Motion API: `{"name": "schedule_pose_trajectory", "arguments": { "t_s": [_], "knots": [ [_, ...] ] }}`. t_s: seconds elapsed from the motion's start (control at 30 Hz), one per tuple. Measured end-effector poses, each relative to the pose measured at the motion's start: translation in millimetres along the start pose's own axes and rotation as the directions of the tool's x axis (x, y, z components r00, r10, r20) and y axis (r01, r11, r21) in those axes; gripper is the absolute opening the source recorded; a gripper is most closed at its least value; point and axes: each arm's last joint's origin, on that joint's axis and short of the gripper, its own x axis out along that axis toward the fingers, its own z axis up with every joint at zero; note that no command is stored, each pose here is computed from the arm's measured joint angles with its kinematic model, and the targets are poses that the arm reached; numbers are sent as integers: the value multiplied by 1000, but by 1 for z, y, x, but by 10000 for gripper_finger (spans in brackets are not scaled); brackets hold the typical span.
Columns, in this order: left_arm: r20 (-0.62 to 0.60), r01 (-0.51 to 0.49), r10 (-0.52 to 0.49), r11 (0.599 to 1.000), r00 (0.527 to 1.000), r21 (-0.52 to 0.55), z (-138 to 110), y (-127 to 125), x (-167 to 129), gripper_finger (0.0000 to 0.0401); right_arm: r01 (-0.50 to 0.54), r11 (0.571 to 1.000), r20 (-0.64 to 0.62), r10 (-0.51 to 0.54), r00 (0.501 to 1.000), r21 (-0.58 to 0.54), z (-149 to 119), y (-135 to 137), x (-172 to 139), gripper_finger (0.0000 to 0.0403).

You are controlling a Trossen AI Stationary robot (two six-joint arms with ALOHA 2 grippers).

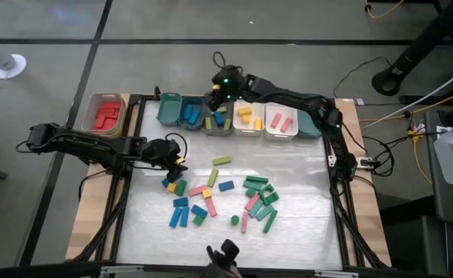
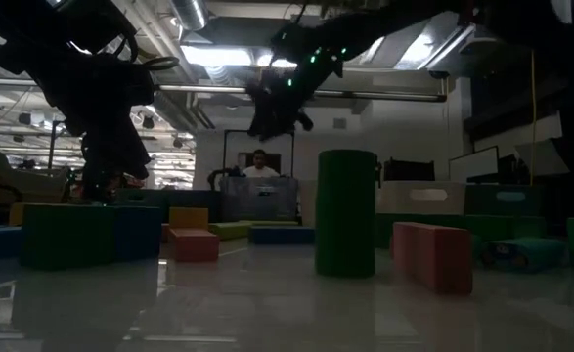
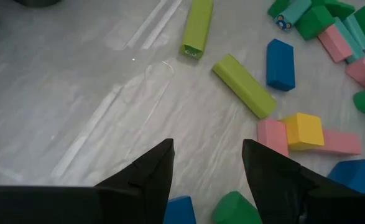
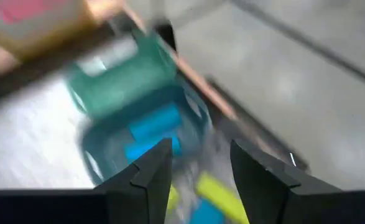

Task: Sort blocks
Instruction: Put the blue block into the blue bin

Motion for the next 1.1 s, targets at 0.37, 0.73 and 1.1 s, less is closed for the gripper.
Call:
{"name": "schedule_pose_trajectory", "arguments": {
  "t_s": [0.37, 0.73, 1.1],
  "knots": [
    [0, -1, 1, 999, 1000, 45, 0, 0, 0, 179, 46, 989, -265, -7, 964, 140, -40, -5, 39, 163],
    [-1, -1, 1, 997, 1000, 82, 0, 0, 0, 179, 47, 968, -319, 35, 947, 247, -51, -4, 49, 163],
    [-39, -22, 25, 997, 999, 78, -15, 8, 6, 179, 82, 961, -374, 24, 927, 266, -60, -5, 57, 163]
  ]
}}
